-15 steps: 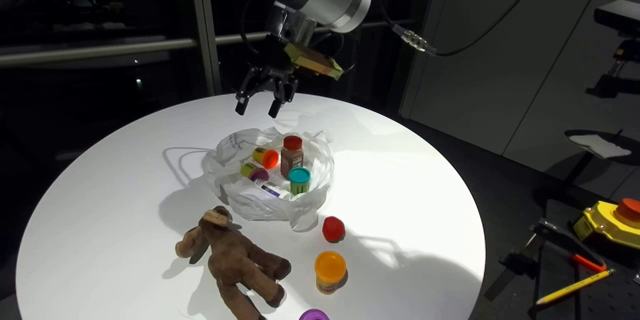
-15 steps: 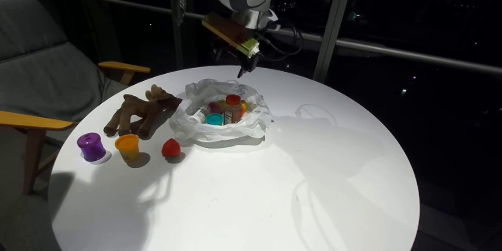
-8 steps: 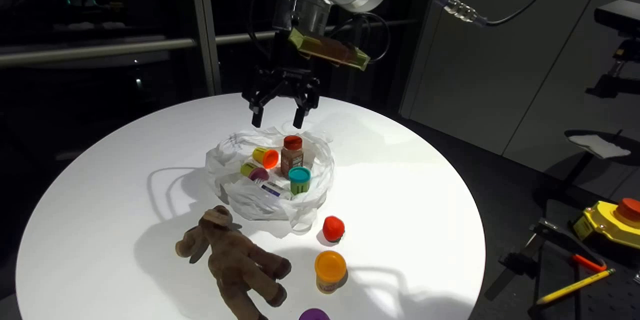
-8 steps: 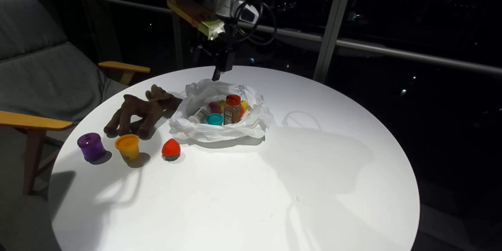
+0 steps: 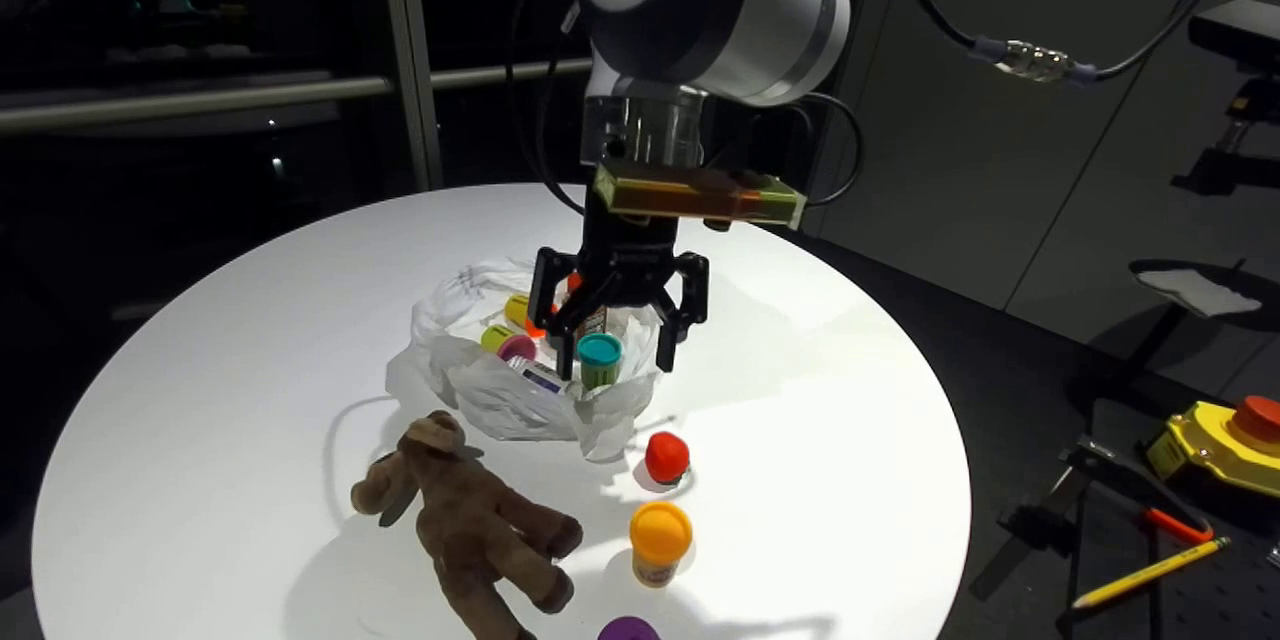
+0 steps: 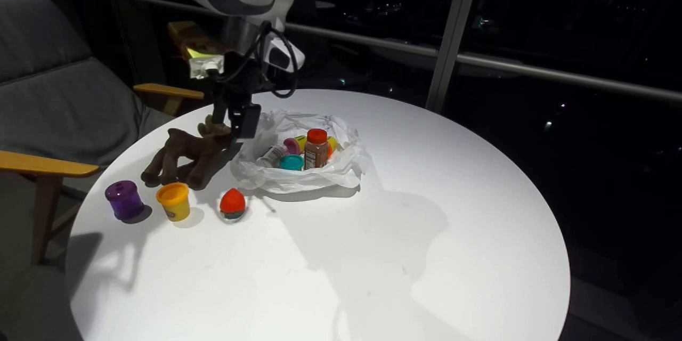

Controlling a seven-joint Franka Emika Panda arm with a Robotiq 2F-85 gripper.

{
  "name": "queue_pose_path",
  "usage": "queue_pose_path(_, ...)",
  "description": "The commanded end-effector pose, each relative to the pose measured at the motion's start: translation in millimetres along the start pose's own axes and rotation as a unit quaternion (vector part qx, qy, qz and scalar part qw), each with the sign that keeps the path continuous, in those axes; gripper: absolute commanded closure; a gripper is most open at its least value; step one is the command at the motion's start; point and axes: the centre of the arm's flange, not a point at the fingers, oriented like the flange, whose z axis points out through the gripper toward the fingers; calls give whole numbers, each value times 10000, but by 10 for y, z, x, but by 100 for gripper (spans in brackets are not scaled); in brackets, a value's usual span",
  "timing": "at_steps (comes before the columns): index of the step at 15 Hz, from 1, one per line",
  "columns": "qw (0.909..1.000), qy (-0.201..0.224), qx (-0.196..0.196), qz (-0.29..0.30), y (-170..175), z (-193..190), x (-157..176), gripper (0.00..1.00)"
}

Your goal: Put the object on the table in the plastic bag

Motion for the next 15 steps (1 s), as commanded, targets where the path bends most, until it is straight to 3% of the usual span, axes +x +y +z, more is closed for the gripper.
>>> queue_pose_path(1, 9999, -107, 4, 105, -7, 84, -70, 0)
queue_pose_path(10, 9998, -151, -43, 140, 23, 153, -78, 0)
queue_pose_path(15, 9947, 322, -279, 935, 45, 10, -165, 0)
